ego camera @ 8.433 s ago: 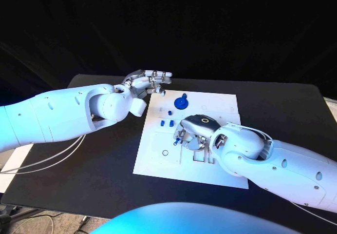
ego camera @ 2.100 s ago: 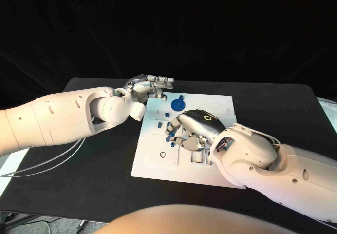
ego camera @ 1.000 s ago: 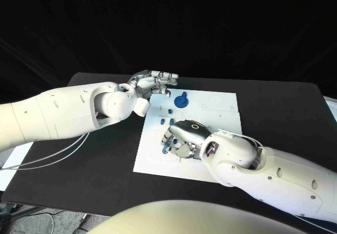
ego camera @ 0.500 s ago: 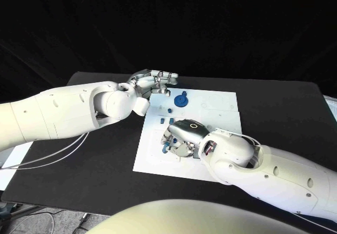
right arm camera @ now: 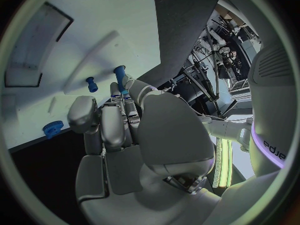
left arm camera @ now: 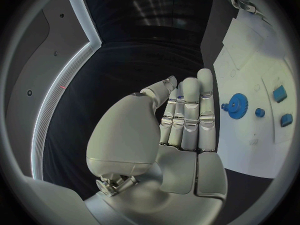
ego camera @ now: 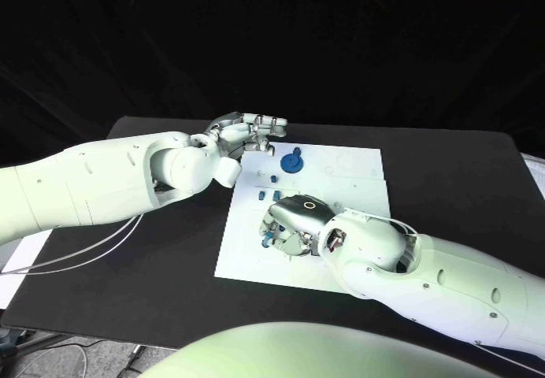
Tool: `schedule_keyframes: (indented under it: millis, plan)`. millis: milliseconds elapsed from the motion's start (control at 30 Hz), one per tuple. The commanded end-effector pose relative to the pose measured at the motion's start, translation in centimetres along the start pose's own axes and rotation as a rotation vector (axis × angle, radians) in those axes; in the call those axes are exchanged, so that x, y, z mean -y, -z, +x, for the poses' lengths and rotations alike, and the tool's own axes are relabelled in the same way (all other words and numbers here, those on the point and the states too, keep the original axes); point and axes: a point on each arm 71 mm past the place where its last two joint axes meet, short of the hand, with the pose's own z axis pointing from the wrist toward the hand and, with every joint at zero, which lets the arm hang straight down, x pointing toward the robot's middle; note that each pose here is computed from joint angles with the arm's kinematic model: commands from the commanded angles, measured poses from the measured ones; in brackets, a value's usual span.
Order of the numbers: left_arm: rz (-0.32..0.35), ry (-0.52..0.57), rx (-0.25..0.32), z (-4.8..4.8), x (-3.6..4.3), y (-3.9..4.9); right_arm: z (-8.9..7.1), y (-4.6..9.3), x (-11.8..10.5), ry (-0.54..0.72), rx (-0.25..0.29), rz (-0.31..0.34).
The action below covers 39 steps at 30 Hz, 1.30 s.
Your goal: Assemble the parts on the task board
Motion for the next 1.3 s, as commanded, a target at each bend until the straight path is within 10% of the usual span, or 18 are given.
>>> schedule_keyframes:
  millis: [33, 400, 767, 1033, 1300]
  plan:
    - [0.009, 0.003, -0.025, 0.28, 0.09, -0.04, 0.6, 0.1, 0.2, 0.026, -0.037, 0.016]
    - [0.009, 0.003, -0.024, 0.26, 0.09, -0.01, 0.7, 0.1, 0.0, 0.011, -0.034, 0.01]
    - [0.008, 0.003, -0.022, 0.21, 0.09, 0.01, -0.7, 1.0, 0.2, -0.035, 0.154, -0.006]
    - [0.008, 0.002, -0.017, -0.06, 0.12, 0.12, -2.5, 4.3, 2.0, -0.107, 0.295, 0.023]
    - [0.016, -0.004, -0.026, -0.04, 0.18, 0.24, -3.9, 10.1, 6.7, -0.324, 0.25, 0.263]
